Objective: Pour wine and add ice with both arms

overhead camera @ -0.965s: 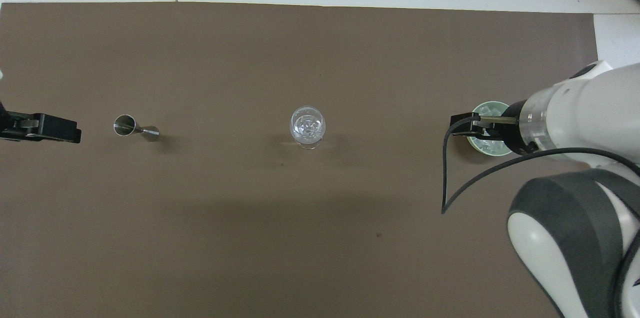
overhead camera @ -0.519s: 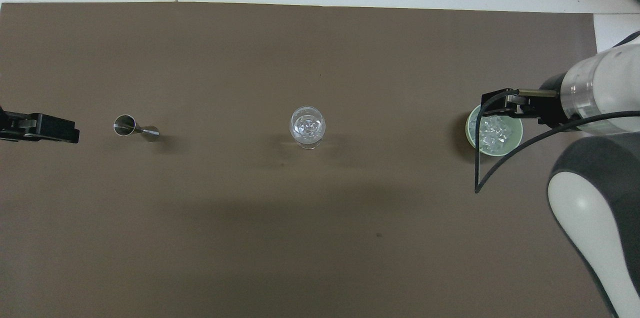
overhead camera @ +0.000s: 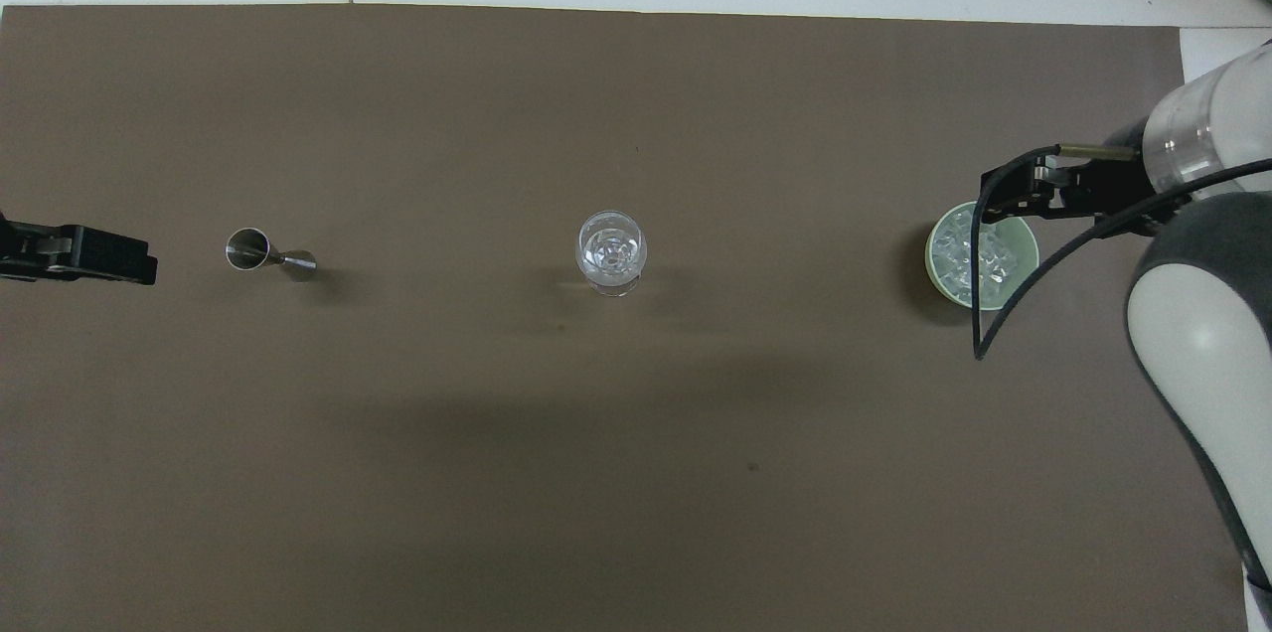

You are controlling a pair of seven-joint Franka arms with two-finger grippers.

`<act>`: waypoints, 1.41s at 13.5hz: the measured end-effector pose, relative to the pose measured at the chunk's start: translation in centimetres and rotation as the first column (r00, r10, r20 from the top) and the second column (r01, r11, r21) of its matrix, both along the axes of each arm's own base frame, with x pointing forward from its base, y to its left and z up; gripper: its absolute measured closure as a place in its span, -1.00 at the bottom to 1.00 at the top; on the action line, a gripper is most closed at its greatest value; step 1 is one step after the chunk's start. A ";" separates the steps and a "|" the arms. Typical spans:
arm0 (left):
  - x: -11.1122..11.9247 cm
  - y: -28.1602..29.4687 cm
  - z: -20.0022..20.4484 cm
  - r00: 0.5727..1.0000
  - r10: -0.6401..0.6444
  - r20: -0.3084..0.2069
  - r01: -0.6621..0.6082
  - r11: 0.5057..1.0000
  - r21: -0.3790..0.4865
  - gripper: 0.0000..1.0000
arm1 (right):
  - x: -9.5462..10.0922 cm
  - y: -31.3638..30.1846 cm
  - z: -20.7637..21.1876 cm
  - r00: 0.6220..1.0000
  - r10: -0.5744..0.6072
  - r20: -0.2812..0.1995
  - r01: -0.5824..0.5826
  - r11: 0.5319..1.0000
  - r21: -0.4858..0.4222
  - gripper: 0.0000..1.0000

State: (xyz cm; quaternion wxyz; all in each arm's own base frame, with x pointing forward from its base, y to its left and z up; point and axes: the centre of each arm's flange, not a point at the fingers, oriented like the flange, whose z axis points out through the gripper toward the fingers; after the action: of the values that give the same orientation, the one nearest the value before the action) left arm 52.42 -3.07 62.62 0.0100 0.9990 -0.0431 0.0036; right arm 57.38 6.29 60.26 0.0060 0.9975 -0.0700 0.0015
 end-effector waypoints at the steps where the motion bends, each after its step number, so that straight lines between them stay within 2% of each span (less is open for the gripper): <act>1: 0.0 0.0 0.0 1.000 0.000 0.000 0.000 1.000 0.000 -1.00 | -0.1 -0.1 -0.5 1.000 0.011 -0.011 -0.011 1.000 -0.001 -1.00; 8: 0.0 0.0 0.0 1.000 0.000 0.000 0.000 1.000 0.000 -1.00 | -1.0 -0.6 -3.0 0.999 0.016 -0.030 -0.016 1.000 -0.006 -1.00; 19: 0.0 0.0 0.0 1.000 0.000 -0.001 0.000 1.000 0.000 -1.00 | -1.3 -1.6 -3.7 1.000 -0.002 -0.011 0.002 1.000 -0.003 -1.00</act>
State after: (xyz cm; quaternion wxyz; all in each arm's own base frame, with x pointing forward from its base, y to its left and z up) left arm 52.42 -3.06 62.61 0.0100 0.9990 -0.0430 0.0034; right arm 56.11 4.67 56.55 0.0077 0.9974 -0.0710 -0.0039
